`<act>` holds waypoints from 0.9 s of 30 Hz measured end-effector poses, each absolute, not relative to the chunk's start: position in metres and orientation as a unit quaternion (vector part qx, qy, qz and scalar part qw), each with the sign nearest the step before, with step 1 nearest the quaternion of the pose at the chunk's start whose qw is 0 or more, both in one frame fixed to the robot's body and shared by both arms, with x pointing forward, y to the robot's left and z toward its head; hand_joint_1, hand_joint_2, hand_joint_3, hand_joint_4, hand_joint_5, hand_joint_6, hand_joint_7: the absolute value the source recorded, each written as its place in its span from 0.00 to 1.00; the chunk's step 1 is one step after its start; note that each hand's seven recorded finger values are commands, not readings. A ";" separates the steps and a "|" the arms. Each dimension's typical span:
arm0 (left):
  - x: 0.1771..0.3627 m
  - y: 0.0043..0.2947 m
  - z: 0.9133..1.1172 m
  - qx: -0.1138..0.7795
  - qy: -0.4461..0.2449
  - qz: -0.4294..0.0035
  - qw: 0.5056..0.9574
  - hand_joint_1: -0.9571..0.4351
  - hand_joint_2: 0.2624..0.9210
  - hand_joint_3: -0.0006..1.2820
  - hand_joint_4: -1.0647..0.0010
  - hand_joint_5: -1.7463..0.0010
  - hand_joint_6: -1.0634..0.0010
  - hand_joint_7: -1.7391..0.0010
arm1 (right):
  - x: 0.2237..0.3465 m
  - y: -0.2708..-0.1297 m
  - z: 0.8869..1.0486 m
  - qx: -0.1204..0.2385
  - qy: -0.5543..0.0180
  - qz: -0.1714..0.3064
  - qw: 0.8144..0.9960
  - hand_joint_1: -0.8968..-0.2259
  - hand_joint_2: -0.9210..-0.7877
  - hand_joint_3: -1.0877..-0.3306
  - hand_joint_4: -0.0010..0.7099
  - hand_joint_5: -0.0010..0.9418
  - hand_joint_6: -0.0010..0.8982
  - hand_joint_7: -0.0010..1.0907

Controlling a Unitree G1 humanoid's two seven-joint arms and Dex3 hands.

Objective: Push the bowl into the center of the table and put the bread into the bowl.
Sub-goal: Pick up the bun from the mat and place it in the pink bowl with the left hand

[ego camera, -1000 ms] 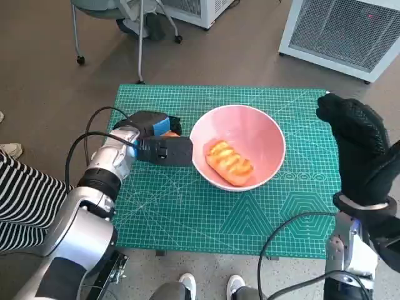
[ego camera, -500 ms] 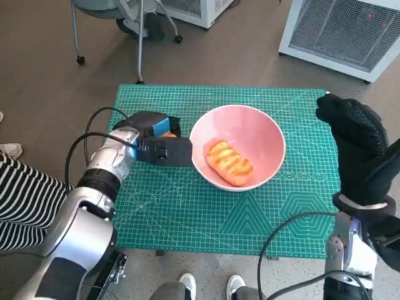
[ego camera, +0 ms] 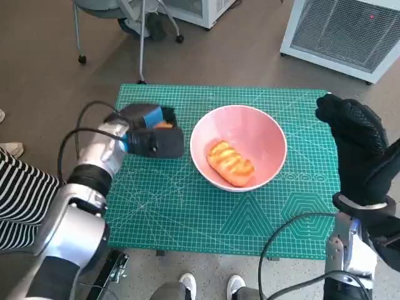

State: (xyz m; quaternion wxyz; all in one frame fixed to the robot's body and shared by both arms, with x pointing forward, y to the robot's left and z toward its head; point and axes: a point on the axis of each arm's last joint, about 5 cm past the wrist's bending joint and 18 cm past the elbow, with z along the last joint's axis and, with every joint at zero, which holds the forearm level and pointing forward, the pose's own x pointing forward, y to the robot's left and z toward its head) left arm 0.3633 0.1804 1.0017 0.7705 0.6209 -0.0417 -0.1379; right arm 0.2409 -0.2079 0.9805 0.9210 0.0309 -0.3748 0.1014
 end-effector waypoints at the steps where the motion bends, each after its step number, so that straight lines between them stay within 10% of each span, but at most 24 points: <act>1: 0.364 0.180 1.006 0.617 -0.056 -0.134 0.774 0.69 0.99 0.00 0.27 0.42 0.33 0.36 | 0.241 -0.208 0.980 0.031 -0.375 0.102 0.921 0.22 0.00 0.44 0.19 0.00 0.02 0.43; 13: 0.366 0.160 1.064 0.552 -0.254 -0.128 0.784 0.69 0.97 0.00 0.23 0.43 0.33 0.36 | 0.244 -0.207 0.978 0.033 -0.367 0.108 0.923 0.23 0.00 0.44 0.19 0.00 0.02 0.44; 27: 0.357 0.135 1.082 0.522 -0.364 -0.175 0.751 0.69 0.96 0.00 0.20 0.47 0.31 0.37 | 0.246 -0.208 0.976 0.042 -0.364 0.111 0.924 0.23 0.00 0.45 0.19 0.00 0.02 0.44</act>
